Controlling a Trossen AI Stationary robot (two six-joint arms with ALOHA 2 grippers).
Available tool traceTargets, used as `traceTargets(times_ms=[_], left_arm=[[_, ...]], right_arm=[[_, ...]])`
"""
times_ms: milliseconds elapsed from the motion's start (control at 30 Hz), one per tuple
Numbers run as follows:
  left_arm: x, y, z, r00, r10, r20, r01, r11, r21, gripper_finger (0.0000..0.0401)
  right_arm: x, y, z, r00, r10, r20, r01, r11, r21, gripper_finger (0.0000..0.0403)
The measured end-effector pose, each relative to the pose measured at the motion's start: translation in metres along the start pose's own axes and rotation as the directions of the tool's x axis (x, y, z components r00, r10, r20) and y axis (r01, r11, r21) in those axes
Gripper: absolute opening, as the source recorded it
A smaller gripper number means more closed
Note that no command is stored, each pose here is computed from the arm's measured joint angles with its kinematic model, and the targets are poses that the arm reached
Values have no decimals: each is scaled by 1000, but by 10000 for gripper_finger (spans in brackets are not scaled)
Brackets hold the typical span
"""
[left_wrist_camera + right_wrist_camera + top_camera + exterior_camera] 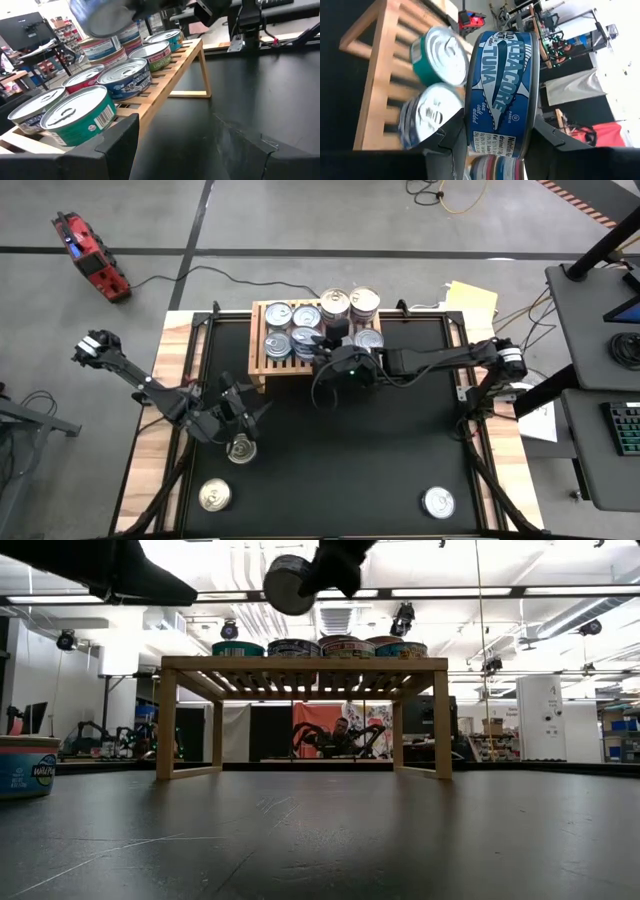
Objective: Stack canned seafood by type on shelf
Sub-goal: Stack the blue tuna can on top of the blue tuna can
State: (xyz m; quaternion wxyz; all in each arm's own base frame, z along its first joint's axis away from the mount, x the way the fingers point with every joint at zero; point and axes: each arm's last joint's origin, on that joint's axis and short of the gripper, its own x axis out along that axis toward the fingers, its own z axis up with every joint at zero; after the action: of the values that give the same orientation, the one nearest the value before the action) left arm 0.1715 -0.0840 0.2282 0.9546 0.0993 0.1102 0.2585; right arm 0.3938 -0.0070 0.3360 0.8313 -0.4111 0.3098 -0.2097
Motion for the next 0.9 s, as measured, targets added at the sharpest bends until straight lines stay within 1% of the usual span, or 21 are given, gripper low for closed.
traceTargets(times_ms=[100, 233, 333, 500, 667, 800, 900], left_arm=[[0, 0, -2, 1000, -2, 14, 3, 1000, -14, 233], [0, -1, -1, 1000, -10, 16, 10, 1000, 2, 233], [-1, -1, 5, 1000, -10, 26, 11, 1000, -8, 233], [1, -4, 0, 1000, -10, 12, 10, 1000, 6, 233], [3, -8, -2, 1000, -10, 2, 10, 1000, 28, 233], [4, -10, -3, 1000, -10, -2, 10, 999, 52, 233], [4, -9, -3, 1000, -4, -2, 4, 998, 69, 233]], right_arm=[[1, -4, 10, 1000, -1, 1, 1, 999, 50, 132], [1, -5, 23, 998, 44, -35, -40, 993, 107, 132], [1, -4, 32, 993, 94, -77, -83, 987, 137, 132], [4, -4, 39, 969, 159, -188, -122, 973, 195, 132], [12, 2, 39, 939, 148, -310, -104, 983, 154, 132], [18, 8, 41, 920, 156, -359, -113, 984, 138, 132], [25, 15, 40, 910, 143, -388, -105, 988, 118, 132]])
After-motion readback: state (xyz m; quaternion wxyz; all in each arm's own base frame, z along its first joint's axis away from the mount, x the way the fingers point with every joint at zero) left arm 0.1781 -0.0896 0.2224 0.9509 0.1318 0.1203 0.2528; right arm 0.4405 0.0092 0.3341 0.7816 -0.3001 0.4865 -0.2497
